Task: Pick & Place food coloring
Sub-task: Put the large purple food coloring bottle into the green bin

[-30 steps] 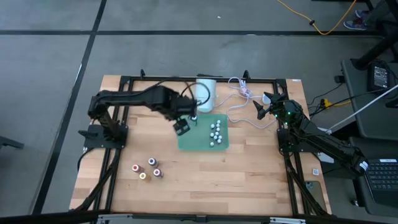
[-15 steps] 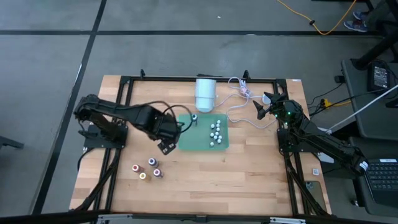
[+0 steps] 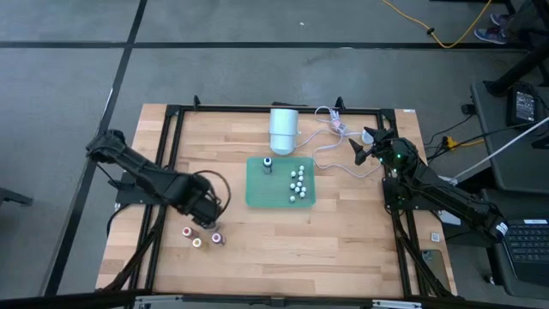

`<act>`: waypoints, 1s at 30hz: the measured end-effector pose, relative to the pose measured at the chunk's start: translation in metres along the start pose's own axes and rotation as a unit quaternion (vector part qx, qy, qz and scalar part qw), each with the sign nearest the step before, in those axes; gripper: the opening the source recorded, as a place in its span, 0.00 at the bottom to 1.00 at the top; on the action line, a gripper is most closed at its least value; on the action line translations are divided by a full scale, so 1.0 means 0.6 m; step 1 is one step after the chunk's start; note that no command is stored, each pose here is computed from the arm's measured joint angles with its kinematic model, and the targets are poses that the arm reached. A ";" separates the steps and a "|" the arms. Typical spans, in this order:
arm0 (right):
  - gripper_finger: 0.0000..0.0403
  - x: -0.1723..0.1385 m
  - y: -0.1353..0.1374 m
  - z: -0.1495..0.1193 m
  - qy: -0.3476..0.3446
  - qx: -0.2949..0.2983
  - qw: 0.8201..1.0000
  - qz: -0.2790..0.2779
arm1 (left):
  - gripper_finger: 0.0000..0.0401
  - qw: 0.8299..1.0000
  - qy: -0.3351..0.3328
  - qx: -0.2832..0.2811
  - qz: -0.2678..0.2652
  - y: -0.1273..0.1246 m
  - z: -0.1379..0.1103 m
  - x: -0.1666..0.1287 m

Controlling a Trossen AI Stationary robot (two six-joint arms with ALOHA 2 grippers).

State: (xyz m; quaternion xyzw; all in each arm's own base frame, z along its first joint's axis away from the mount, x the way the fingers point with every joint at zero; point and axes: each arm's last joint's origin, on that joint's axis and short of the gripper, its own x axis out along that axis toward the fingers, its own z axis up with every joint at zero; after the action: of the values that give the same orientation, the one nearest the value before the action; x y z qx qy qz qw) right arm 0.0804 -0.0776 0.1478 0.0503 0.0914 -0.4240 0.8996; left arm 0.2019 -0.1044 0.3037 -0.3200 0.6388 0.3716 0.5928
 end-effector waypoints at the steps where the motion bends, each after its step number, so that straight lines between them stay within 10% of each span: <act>1: 0.98 0.000 0.000 0.000 0.000 0.000 1.000 0.000 | 0.71 1.000 0.005 -0.007 0.006 0.003 -0.007 0.006; 30: 0.98 0.000 0.000 0.000 0.000 0.000 1.000 0.000 | 0.71 0.996 0.000 0.050 -0.071 -0.038 -0.013 0.104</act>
State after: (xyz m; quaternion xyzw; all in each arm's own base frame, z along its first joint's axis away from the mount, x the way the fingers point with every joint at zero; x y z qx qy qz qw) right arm 0.0804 -0.0776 0.1479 0.0503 0.0912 -0.4240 0.8996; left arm 0.2116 -0.1207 0.2399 -0.3345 0.6320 0.2967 0.6330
